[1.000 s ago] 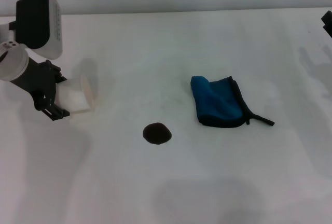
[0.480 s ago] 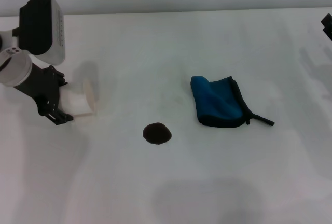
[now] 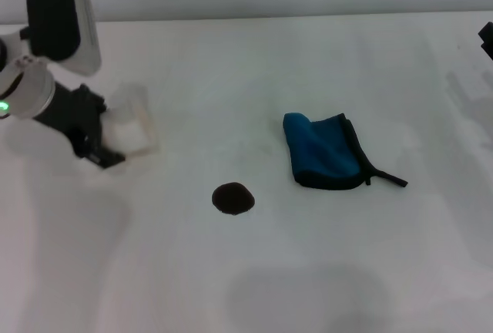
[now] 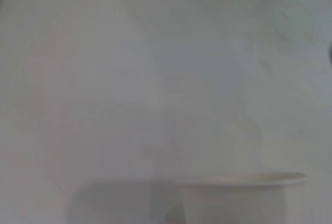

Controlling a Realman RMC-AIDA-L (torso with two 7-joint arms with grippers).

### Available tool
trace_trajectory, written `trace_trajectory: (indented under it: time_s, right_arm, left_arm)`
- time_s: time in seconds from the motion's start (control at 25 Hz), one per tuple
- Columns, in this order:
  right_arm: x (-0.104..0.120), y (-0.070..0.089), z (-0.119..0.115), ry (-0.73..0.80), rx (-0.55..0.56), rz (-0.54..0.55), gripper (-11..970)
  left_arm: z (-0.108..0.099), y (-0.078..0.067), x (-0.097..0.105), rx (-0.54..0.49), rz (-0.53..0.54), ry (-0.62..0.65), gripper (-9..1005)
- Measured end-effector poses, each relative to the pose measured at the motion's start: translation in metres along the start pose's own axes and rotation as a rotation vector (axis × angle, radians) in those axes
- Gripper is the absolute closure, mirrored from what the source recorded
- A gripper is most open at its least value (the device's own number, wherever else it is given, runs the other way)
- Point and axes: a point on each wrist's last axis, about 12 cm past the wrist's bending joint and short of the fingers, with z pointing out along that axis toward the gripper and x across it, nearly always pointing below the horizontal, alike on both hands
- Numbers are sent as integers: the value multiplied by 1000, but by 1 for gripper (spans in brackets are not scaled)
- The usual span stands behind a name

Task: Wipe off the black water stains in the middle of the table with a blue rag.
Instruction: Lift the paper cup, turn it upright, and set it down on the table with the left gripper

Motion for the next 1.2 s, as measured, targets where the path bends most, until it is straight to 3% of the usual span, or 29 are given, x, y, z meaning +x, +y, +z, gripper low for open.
trace_trajectory:
  time_s: [0.24, 0.4, 0.48, 0.56, 0.8, 0.88, 0.92, 1.2]
  right_arm:
    - [0, 0, 1, 0, 2, -1, 164]
    - [0, 1, 2, 1, 0, 0, 165]
    - [0, 0, 2, 5, 5, 0, 165]
    - [1, -1, 2, 11, 12, 1, 165]
    - [2, -3, 1, 19, 30, 4, 165]
    - [2, -4, 1, 17, 40, 9, 166]
    - [2, -4, 1, 17, 40, 9, 166]
    - [2, -3, 4, 19, 41, 8, 166]
  left_arm:
    - [-4, 8, -2, -98, -134, -157, 224]
    - [-3, 9, -2, -118, -162, -190, 225]
    - [8, 5, 2, -207, -286, -382, 226]
    - [11, 1, 5, -241, -310, -458, 226]
    - [33, -28, 27, -378, -356, -637, 227]
    - [46, -50, 39, -470, -392, -698, 227]
    - [46, -50, 39, -470, -392, -698, 227]
    - [63, -90, 51, -684, -471, -769, 226]
